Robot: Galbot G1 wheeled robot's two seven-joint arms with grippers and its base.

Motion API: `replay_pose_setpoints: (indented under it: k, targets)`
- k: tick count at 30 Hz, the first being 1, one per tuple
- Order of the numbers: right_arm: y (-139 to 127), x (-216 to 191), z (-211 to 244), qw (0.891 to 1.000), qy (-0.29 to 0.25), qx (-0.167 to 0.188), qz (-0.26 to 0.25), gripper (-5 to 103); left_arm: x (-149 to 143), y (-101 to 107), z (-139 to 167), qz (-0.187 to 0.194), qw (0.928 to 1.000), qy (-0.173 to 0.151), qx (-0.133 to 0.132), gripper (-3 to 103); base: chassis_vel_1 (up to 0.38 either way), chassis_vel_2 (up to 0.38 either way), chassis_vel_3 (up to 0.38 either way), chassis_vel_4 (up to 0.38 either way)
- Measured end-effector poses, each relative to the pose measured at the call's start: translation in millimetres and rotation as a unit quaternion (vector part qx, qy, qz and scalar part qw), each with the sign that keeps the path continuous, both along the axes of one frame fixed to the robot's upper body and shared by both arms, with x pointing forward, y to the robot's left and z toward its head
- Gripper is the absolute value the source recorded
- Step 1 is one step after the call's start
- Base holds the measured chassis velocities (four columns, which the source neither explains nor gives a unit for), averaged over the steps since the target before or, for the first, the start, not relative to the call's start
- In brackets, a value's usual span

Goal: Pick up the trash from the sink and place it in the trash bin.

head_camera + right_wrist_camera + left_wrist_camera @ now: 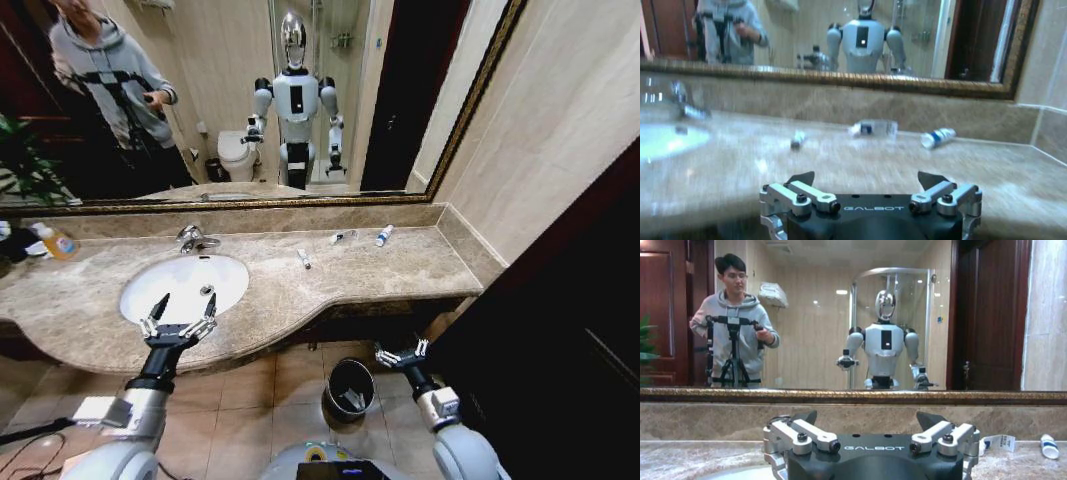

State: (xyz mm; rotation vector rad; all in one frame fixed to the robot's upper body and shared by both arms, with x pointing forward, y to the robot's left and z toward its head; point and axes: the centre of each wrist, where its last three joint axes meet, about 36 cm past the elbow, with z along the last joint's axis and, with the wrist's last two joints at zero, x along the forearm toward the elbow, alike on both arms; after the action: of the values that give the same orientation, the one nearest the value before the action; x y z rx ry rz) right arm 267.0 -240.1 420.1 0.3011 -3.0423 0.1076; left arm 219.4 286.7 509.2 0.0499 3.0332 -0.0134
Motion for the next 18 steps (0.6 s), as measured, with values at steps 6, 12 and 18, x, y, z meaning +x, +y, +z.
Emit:
replay_pose_setpoints:
  k: [6,12,18]
  targets:
    - [-4.7,92.7,6.8,1.000,-0.023,0.013,-0.009,100,0.0,0.0,0.0,0.000,1.0000,0.000,0.000,100,0.000,0.000,0.000,0.000]
    - [-21.5,184.3,4.6,0.999,-0.026,-0.007,-0.026,100,0.0,0.0,0.0,0.000,1.0000,0.000,0.000,100,0.000,0.000,0.000,0.000]
    - [-14.2,268.6,4.8,0.997,-0.021,-0.023,-0.066,100,0.0,0.0,0.0,0.000,1.0000,0.000,0.000,100,0.000,0.000,0.000,0.000]
